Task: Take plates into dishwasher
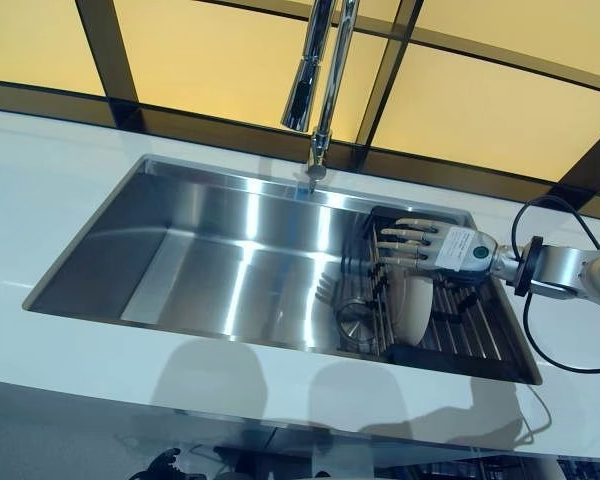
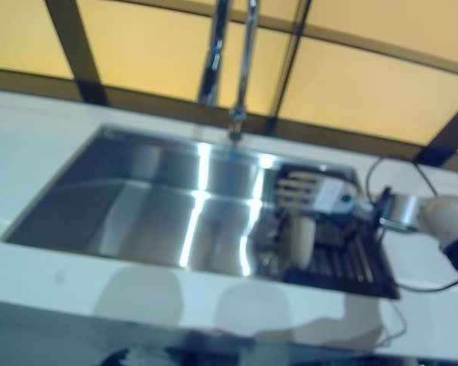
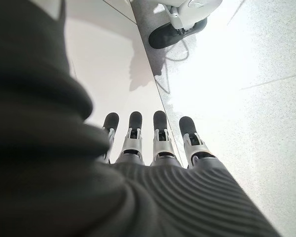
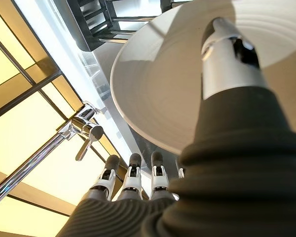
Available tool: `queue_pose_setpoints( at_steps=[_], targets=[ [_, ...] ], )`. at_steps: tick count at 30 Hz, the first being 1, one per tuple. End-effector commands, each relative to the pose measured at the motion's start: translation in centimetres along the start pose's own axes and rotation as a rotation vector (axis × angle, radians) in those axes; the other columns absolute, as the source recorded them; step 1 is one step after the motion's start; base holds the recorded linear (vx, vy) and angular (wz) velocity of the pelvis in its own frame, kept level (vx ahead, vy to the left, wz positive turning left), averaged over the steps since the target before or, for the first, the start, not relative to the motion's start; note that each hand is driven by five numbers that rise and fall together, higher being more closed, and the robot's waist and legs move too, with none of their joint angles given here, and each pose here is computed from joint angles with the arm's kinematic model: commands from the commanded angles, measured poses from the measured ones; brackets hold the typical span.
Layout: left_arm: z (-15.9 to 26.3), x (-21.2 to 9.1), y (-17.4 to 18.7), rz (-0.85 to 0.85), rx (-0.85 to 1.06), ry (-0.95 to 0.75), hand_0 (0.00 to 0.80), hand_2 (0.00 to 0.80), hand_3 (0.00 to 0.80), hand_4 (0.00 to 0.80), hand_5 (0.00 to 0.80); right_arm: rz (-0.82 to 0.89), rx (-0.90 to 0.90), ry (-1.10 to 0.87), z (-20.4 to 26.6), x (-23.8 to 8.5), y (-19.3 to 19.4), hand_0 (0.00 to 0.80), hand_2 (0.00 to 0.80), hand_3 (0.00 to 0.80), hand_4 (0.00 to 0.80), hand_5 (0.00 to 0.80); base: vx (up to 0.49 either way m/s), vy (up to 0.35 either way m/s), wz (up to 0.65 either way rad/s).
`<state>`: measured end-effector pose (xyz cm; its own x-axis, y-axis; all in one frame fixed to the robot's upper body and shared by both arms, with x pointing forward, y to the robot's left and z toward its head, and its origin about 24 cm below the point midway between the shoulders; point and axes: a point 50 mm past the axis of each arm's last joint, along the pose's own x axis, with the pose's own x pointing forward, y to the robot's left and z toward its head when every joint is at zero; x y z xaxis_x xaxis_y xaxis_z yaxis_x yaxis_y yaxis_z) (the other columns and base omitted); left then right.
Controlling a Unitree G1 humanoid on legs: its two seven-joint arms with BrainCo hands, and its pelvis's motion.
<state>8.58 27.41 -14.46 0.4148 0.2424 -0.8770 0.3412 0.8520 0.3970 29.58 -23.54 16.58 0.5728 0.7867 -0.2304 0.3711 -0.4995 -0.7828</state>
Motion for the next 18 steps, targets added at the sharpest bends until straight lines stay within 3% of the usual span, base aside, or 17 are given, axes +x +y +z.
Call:
queue_pose_setpoints(
  at_steps=[1, 18],
  targets=[
    [1.0, 0.3, 0.5, 0.011, 0.043, -0.036, 0.0, 0.0, 0.0, 0.0, 0.0, -0.114, -0.019, 0.042, -1.2, 0.0, -2.0, 0.0, 0.0, 0.0, 0.0, 0.0, 0.0, 0.0, 0.0],
    [0.9, 0.4, 0.2, 0.009, 0.049, -0.028, 0.0, 0.0, 0.0, 0.0, 0.0, -0.141, 0.013, -0.018, -0.1, 1.4, -2.4, 0.0, 0.0, 0.0, 0.0, 0.0, 0.0, 0.0, 0.0]
  ],
)
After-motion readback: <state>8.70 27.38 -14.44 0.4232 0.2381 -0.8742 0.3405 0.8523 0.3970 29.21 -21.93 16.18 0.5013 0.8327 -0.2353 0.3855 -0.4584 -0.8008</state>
